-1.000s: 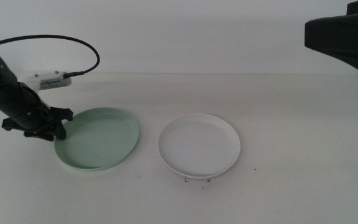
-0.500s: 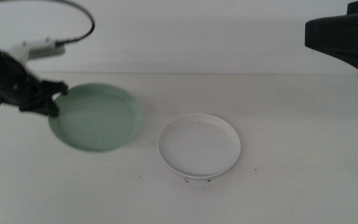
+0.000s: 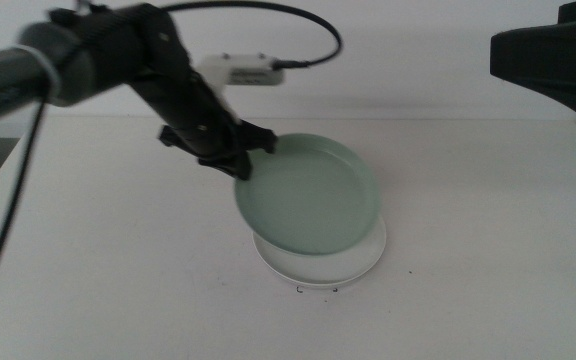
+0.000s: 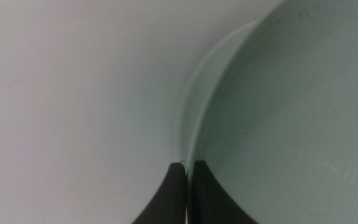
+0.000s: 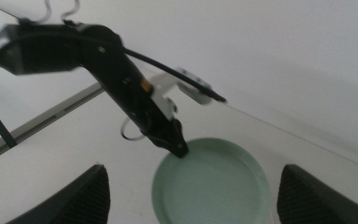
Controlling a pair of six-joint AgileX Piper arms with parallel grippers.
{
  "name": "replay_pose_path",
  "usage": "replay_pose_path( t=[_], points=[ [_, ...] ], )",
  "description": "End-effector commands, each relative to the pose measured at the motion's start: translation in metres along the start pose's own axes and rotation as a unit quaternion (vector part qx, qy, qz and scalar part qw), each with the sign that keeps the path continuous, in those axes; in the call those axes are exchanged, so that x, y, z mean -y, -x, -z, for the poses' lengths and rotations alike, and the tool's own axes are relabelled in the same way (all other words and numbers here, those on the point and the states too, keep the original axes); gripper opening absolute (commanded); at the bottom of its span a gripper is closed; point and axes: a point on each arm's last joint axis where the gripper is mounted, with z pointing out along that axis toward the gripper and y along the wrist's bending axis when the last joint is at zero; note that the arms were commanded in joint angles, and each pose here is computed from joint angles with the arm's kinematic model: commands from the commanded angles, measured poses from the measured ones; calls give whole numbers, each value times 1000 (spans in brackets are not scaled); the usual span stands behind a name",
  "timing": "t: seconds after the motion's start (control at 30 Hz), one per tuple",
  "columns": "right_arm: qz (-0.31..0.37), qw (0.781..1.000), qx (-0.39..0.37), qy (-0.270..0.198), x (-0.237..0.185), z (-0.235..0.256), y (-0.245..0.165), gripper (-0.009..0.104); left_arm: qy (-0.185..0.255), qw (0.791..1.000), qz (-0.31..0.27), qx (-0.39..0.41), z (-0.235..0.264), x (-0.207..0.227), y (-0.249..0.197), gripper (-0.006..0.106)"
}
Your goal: Stack the three bowls on top of each other.
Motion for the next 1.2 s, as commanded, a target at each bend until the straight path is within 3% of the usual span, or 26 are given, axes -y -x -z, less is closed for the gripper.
replay_pose_path(
  t=[0.0,0.5,0.7,0.9,1.17],
  points=[
    [2,1000,4,-2,0,0,0,93,-3,1000,3,4,-9,7,5,-2],
    [2,1000,4,-2,0,0,0,93,-20,999,31,-7,-42,5,6,-1],
    [2,1000,4,-2,0,0,0,93,-18,999,33,-8,-50,3,6,8],
    [2,1000,4,-2,0,0,0,93,-15,1000,16,-7,-50,2,7,30],
    [2,1000,4,-2,0,0,0,93,26,999,-17,14,13,-15,8,93]
  ],
)
